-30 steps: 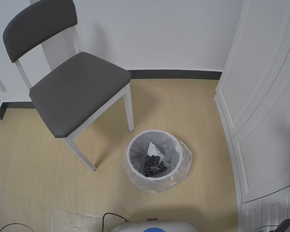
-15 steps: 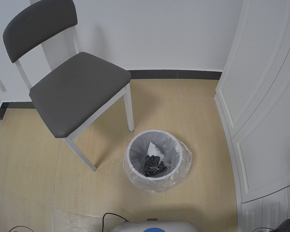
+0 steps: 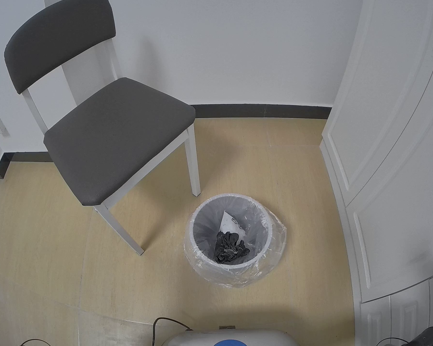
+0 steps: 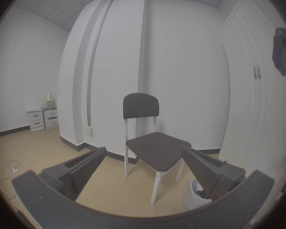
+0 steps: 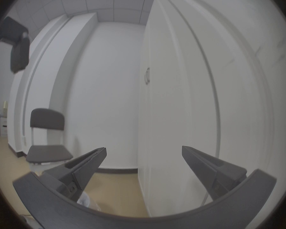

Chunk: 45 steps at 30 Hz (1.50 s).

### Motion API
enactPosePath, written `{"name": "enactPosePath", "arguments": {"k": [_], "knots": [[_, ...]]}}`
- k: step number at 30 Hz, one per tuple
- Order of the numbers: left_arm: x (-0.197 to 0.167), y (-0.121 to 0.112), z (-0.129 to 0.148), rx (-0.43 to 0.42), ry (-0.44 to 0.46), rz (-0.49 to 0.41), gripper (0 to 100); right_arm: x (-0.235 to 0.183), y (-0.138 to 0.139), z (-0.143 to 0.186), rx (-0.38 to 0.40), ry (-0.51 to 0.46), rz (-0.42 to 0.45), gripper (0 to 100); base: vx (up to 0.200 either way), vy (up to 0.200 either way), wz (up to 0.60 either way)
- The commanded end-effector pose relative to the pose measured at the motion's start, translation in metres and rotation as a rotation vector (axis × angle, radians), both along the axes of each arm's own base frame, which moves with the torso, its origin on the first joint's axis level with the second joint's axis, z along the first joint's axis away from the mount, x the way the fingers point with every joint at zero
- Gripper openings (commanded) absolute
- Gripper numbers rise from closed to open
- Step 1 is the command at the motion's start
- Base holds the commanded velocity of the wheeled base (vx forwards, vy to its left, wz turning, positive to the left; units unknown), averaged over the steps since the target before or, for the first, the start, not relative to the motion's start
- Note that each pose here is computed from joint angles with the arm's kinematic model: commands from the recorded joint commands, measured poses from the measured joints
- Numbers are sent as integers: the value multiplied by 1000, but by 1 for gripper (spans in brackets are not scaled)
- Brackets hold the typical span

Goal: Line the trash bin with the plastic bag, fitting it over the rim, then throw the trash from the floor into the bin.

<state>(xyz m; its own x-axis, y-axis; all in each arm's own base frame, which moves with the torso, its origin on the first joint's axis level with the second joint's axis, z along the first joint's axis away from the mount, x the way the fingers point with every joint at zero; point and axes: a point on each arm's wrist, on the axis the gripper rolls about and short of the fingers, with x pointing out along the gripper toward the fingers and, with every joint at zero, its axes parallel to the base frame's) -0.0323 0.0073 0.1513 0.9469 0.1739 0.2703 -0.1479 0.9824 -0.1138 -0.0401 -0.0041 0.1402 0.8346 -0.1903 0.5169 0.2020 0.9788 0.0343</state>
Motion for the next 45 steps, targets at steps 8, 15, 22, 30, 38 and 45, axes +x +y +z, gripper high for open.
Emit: {"name": "enactPosePath", "arguments": {"k": [8, 15, 22, 30, 38, 45], "knots": [[15, -1, -66, -3, 274, 40, 100, 15, 0, -45, 7, 353, 7, 100, 0, 0, 0], [9, -1, -70, -1, 236, 70, 100, 17, 0, -58, 76, 477, 37, 100, 0, 0, 0], [9, -2, -70, 1, 239, 69, 100, 17, 4, -59, 60, 485, 194, 100, 0, 0, 0], [9, -2, -70, 4, 240, 68, 100, 17, 7, -59, 8, 494, 328, 100, 0, 0, 0], [9, -2, -70, -2, 238, 65, 100, 17, 5, -57, -92, 483, 198, 100, 0, 0, 0], [9, -2, -70, -7, 236, 66, 100, 16, 0, -52, -17, 429, -11, 100, 0, 0, 0]]}}
